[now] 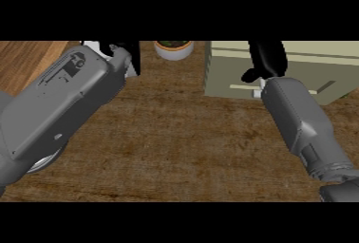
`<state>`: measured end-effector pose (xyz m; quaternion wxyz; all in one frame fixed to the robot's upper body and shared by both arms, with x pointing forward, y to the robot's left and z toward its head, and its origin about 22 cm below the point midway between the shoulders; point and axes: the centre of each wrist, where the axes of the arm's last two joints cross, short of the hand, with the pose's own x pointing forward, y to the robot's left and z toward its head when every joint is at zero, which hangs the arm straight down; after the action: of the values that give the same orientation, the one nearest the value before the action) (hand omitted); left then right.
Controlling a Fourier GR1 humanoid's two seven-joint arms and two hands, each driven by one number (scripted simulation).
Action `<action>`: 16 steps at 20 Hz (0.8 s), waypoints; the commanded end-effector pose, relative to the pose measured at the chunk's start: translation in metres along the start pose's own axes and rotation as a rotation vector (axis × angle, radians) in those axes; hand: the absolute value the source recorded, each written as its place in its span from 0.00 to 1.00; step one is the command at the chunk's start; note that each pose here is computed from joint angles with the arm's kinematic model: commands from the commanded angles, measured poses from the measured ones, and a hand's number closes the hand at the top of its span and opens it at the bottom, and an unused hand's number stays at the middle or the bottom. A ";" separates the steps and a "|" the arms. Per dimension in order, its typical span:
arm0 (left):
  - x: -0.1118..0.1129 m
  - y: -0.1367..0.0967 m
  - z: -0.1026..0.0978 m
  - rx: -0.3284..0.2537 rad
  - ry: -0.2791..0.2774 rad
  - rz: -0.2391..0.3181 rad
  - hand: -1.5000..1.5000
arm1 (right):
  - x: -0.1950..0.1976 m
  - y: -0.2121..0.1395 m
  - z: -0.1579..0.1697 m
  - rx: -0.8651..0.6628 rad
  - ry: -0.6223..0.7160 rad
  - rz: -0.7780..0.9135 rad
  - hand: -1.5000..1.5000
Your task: Pick up the can, place it into the drawer and close the drawer
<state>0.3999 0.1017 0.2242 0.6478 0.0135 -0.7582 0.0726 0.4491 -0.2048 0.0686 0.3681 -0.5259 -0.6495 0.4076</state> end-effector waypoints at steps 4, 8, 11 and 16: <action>0.006 0.004 0.007 -0.012 -0.010 -0.003 0.00 | 0.013 -0.016 -0.023 -0.071 0.021 0.014 0.00; 0.002 0.011 0.010 -0.019 -0.010 -0.003 0.00 | -0.007 -0.042 -0.040 -0.066 0.041 0.036 0.00; 0.004 0.017 0.010 -0.024 -0.015 -0.021 0.00 | -0.012 -0.043 -0.040 -0.053 0.048 0.023 0.00; 0.008 0.022 0.012 -0.034 -0.006 -0.008 0.00 | 0.016 -0.045 -0.050 0.016 -0.013 -0.207 0.00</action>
<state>0.3872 0.1195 0.2285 0.6469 0.0088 -0.7601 0.0603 0.4632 -0.2129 0.0924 0.4059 -0.4945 -0.6370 0.4300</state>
